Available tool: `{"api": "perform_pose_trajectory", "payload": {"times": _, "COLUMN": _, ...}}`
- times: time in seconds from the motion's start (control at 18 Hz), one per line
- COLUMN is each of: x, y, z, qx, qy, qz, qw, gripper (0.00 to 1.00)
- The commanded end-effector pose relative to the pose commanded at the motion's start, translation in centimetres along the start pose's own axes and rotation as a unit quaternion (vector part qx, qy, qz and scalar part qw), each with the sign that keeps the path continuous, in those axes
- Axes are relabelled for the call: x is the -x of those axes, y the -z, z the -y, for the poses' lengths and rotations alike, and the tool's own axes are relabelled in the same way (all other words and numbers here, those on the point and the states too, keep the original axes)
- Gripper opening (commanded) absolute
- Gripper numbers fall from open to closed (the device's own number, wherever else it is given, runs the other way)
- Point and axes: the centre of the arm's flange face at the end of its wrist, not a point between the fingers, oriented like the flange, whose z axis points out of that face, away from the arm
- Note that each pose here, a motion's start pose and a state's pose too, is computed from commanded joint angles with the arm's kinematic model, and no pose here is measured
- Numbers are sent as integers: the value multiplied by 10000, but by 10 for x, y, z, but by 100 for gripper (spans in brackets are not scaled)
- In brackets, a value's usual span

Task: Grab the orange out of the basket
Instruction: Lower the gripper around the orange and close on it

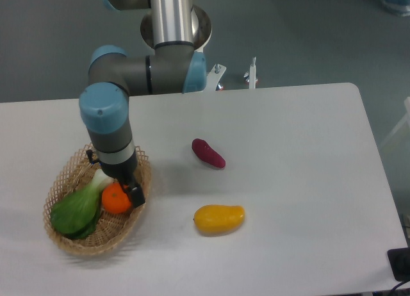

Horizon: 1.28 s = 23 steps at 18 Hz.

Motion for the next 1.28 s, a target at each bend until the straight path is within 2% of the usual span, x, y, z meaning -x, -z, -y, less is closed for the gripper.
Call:
{"api": "perform_pose_trajectory", "payload": {"times": 0.22, "x": 0, "y": -15, "z": 4, "qx": 29, "qy": -343, "qz": -97, "qw": 9994, "gripper": 100}}
{"api": "perform_pose_trajectory", "payload": {"times": 0.44, "x": -1, "y": -28, "z": 5, "qx": 61, "qy": -478, "qz": -200, "qw": 9986, "gripper": 100}}
{"api": "perform_pose_trajectory", "payload": {"times": 1.06, "x": 4, "y": -62, "z": 11, "qx": 128, "qy": -564, "qz": -421, "qw": 9974, "gripper": 100}}
{"api": "perform_pose_trajectory", "payload": {"times": 1.22, "x": 2, "y": -65, "z": 14, "qx": 135, "qy": -564, "qz": -443, "qw": 9973, "gripper": 89}}
{"api": "perform_pose_trajectory", "payload": {"times": 1.28, "x": 1, "y": -66, "z": 15, "qx": 138, "qy": -556, "qz": -451, "qw": 9973, "gripper": 82}}
